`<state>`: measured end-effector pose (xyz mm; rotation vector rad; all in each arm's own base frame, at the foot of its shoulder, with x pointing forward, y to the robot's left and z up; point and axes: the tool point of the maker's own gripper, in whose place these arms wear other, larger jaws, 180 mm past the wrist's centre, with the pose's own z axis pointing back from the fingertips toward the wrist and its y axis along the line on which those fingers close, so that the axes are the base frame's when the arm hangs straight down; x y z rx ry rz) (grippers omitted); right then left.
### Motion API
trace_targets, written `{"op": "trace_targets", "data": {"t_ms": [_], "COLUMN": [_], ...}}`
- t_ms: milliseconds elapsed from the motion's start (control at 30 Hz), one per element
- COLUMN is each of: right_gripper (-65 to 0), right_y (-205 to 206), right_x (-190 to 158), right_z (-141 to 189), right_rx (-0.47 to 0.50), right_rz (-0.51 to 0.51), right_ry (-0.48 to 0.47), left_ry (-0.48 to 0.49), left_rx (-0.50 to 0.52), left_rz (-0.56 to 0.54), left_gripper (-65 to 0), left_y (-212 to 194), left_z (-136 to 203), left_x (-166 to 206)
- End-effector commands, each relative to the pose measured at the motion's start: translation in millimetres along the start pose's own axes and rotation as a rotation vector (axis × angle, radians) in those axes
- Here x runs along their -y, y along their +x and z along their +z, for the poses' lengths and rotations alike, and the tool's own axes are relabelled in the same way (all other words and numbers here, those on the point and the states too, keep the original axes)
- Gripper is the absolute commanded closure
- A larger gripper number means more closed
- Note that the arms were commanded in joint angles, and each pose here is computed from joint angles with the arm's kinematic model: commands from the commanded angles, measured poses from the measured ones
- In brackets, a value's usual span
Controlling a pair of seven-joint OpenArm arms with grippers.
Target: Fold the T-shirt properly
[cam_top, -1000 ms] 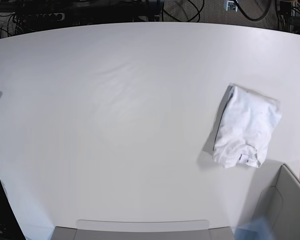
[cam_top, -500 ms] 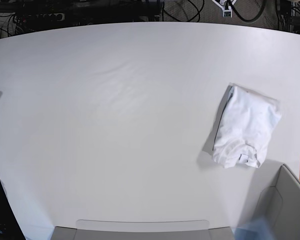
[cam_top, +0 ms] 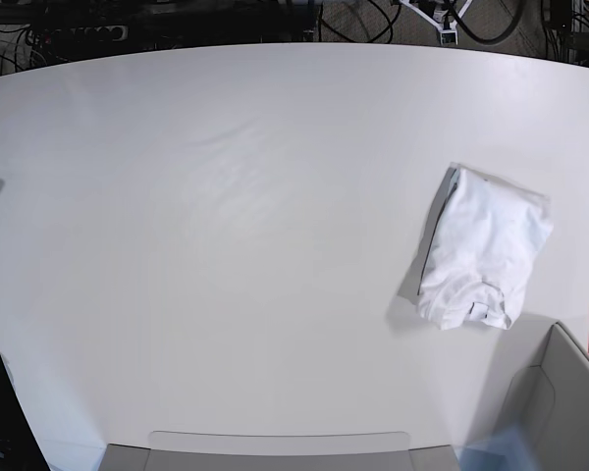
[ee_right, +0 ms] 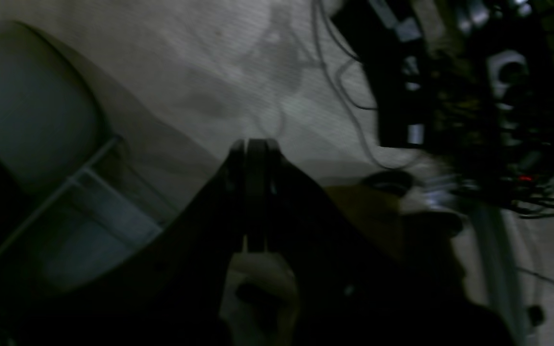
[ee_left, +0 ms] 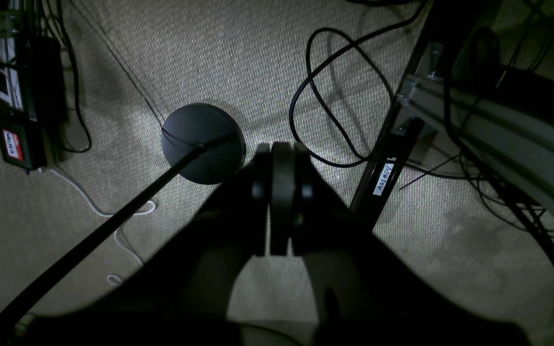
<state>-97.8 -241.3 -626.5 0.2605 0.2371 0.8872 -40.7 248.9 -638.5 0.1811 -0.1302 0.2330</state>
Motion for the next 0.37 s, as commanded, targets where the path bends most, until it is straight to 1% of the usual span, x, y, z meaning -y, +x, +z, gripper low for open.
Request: {"op": "trace_targets", "data": {"t_ms": [0, 100, 333], "right_gripper": [0.0, 0.0, 0.0], "right_y": [-10.7, -10.2, -25.4], "right_x": [-4.7, -2.5, -9.6], "right_z": [1.1, 1.7, 1.8], "right_rx": [-0.02, -0.036, -0.109], "right_rz": [0.014, 0.065, 0.205], "right_ry": [0.019, 0.024, 0.06], "left_ry": [-0.002, -0.012, -0.031], "left_rx": [0.004, -0.002, -0.009], "left_rz": [-0.002, 0.003, 0.011], "left_gripper": [0.0, 0.0, 0.0], "left_y": [-2.3, -4.8, -9.4], "left_z": [0.7, 0.9, 1.3], "left_x": [1.8, 8.3, 21.4]}}
